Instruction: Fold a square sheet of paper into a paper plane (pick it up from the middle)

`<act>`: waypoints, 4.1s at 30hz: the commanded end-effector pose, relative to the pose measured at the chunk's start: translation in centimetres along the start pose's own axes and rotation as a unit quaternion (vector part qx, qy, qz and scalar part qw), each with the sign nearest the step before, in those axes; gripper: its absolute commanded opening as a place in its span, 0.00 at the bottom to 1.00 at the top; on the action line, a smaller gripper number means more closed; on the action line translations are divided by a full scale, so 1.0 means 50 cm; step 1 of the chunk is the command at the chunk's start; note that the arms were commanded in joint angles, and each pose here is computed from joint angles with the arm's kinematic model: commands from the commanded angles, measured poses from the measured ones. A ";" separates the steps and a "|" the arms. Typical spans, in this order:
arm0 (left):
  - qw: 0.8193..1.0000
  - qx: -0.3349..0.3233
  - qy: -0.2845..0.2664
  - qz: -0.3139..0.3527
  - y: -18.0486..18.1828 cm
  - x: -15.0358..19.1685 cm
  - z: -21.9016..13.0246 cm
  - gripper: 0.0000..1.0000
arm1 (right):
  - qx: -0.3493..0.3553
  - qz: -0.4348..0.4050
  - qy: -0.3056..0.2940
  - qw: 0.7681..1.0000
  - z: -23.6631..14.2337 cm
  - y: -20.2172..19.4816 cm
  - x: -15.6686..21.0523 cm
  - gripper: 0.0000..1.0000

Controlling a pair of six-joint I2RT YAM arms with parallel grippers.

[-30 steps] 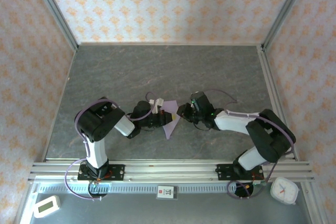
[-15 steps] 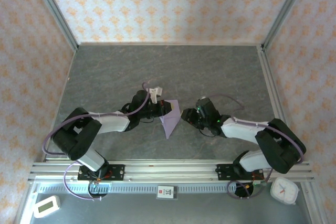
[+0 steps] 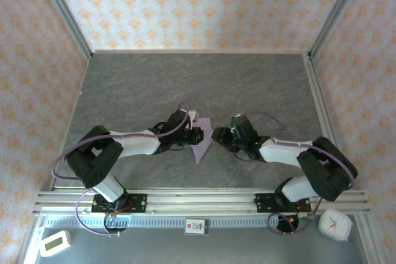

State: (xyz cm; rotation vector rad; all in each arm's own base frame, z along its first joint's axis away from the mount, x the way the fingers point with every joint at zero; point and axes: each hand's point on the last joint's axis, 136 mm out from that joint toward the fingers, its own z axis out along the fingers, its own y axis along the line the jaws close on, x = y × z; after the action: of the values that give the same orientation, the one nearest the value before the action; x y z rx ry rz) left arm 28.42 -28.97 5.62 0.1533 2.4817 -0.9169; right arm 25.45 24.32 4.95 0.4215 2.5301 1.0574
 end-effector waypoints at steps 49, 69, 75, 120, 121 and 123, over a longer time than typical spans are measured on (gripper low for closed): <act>0.999 0.019 -0.026 -0.004 0.103 0.065 0.005 0.00 | 0.011 -0.002 0.043 0.999 0.059 0.023 0.030 0.42; 0.999 0.027 -0.026 -0.017 0.098 0.065 0.002 0.00 | 0.006 -0.016 0.053 0.998 0.096 0.053 0.018 0.18; 0.998 0.035 -0.044 -0.006 0.073 0.024 -0.010 0.00 | 0.012 -0.015 0.047 0.999 0.094 0.047 0.015 0.00; 0.940 -0.193 -0.097 0.264 -0.042 0.094 0.032 0.43 | 0.016 0.053 -0.044 0.997 0.006 0.002 -0.009 0.00; 0.940 -0.192 -0.097 0.265 -0.043 0.095 0.033 0.38 | 0.016 0.054 -0.044 0.997 0.007 0.000 -0.009 0.00; 0.940 -0.188 -0.098 0.266 -0.047 0.094 0.034 0.25 | 0.013 0.055 -0.043 0.997 0.006 0.001 -0.008 0.00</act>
State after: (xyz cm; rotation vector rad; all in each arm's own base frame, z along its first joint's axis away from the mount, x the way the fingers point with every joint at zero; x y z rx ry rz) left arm 23.87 -32.05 3.15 0.5446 2.2280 -0.2541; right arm 25.51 24.30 4.04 0.5995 2.5164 1.0004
